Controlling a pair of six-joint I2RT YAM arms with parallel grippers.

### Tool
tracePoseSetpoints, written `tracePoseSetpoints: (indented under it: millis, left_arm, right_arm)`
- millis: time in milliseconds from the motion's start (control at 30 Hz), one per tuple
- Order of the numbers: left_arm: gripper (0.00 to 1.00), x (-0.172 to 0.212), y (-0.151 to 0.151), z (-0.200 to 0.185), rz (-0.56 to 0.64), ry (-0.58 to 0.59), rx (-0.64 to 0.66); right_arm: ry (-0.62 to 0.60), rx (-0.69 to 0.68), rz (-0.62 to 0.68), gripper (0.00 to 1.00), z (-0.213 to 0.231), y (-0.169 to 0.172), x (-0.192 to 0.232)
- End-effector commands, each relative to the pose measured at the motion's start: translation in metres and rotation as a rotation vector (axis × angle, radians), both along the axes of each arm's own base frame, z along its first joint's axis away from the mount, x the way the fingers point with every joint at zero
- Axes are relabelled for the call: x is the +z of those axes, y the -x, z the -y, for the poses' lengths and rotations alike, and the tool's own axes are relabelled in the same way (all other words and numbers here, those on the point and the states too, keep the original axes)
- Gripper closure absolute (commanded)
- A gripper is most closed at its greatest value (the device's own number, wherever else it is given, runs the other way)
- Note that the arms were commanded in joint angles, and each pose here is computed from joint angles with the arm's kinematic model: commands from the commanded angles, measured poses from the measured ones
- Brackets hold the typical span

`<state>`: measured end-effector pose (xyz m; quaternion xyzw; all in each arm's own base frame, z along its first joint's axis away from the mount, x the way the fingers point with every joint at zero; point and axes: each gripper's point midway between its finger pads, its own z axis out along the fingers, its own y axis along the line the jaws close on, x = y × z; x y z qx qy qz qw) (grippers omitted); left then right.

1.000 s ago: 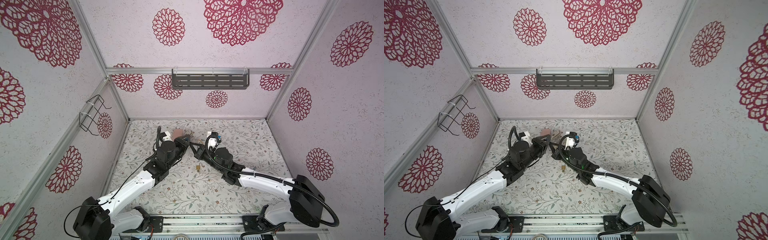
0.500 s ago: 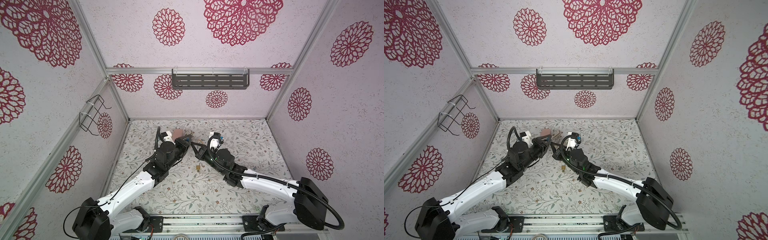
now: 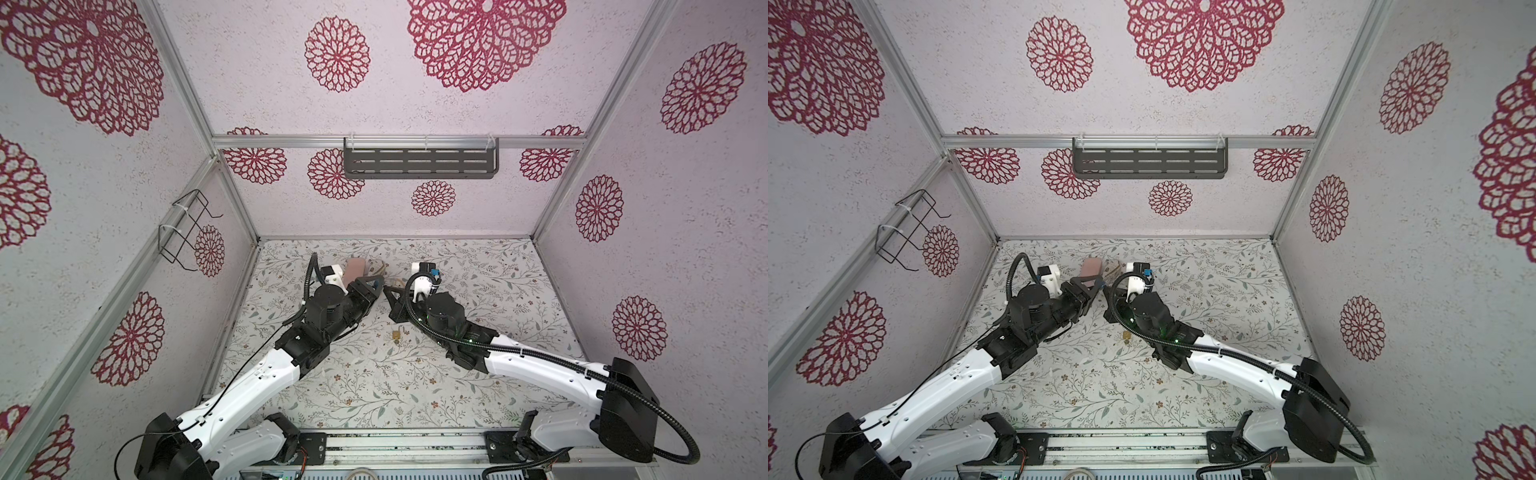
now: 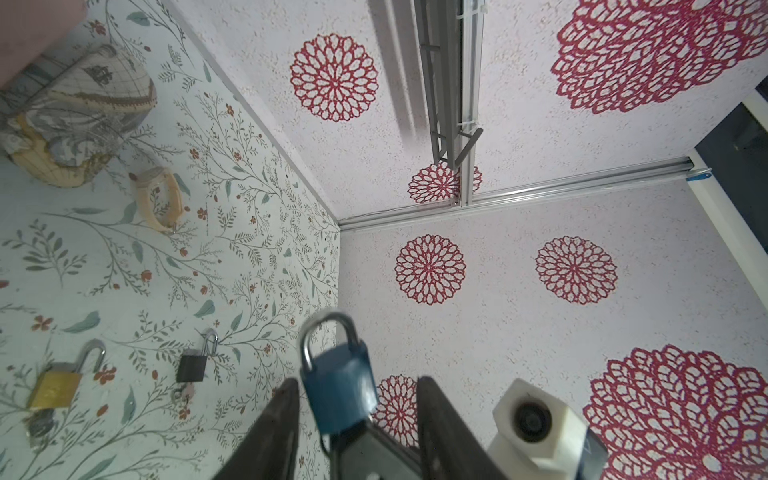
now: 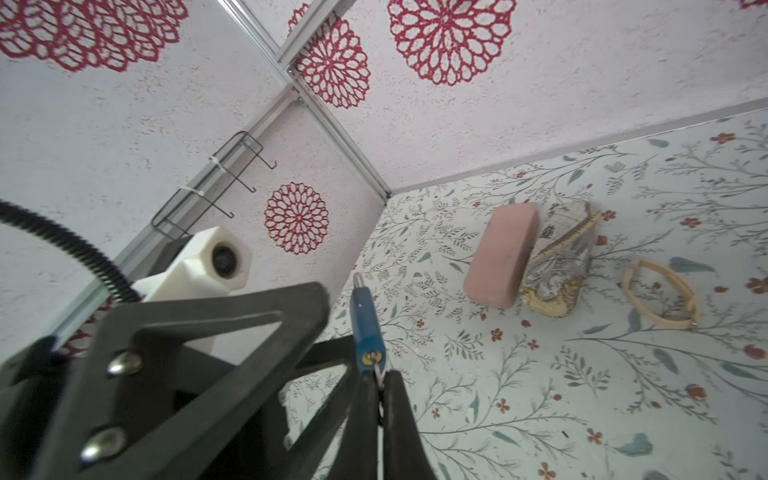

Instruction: Unlock with the key

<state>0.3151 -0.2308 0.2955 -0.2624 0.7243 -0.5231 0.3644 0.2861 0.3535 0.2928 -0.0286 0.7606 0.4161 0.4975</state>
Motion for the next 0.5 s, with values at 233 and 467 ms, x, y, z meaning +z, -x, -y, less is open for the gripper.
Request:
tracePoseSetpoints:
  millis: [233, 467]
  left_arm:
    - [0.35, -0.003, -0.001, -0.003, -0.061, -0.063, -0.001]
    - [0.35, -0.015, -0.007, 0.001, -0.121, -0.049, 0.011]
  right_arm:
    - [0.163, -0.017, 0.111, 1.00, -0.002, 0.000, 0.011]
    - [0.227, -0.036, 0.167, 1.00, -0.003, 0.005, 0.016]
